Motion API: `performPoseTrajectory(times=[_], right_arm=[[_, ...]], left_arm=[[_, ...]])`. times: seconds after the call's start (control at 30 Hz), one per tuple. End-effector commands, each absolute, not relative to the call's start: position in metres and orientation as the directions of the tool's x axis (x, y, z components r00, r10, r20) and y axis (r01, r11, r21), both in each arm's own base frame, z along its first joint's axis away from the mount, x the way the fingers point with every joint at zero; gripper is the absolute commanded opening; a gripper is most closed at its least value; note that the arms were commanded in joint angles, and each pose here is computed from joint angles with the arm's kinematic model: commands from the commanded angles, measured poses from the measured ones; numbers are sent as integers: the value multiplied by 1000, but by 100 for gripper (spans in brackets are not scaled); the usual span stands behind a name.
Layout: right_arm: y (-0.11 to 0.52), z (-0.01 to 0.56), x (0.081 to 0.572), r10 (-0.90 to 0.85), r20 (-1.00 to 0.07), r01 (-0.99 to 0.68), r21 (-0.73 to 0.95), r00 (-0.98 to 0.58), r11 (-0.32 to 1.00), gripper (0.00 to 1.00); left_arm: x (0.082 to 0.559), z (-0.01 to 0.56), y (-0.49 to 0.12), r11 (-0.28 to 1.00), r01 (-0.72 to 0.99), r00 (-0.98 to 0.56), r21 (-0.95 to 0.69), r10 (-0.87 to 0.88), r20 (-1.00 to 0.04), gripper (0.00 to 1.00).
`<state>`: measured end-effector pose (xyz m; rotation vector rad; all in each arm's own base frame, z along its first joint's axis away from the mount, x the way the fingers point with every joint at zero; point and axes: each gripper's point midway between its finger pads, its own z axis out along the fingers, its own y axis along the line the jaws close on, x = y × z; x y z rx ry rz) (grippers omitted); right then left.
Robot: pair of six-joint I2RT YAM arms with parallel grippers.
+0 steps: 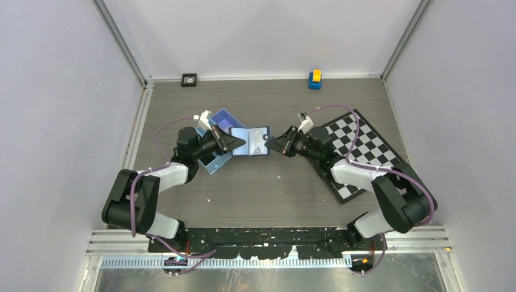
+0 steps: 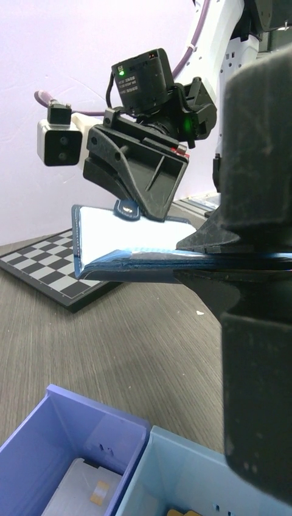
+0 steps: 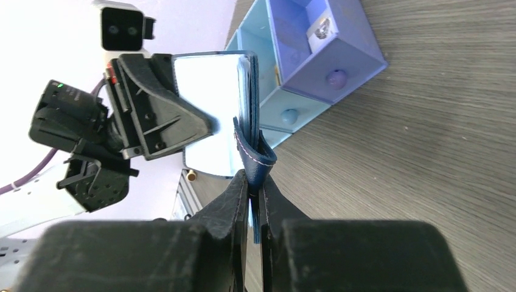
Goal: Take the credit cards out of the card holder
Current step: Remove the credit card from the card holder.
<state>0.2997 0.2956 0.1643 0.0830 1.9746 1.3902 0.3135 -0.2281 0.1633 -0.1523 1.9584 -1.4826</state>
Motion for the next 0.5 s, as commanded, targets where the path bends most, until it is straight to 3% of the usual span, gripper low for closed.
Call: performPoseTrajectory(times=[0.0, 0.47], right_arm=[[297, 163, 310, 407, -545, -333, 809, -733, 484, 13], [311, 158, 299, 307, -625, -392, 727, -718, 564, 19]], left_arm=[[313, 192, -233, 288, 398, -741, -871, -459, -490, 0], [303, 201, -255, 253, 457, -756, -853, -396, -522, 0]])
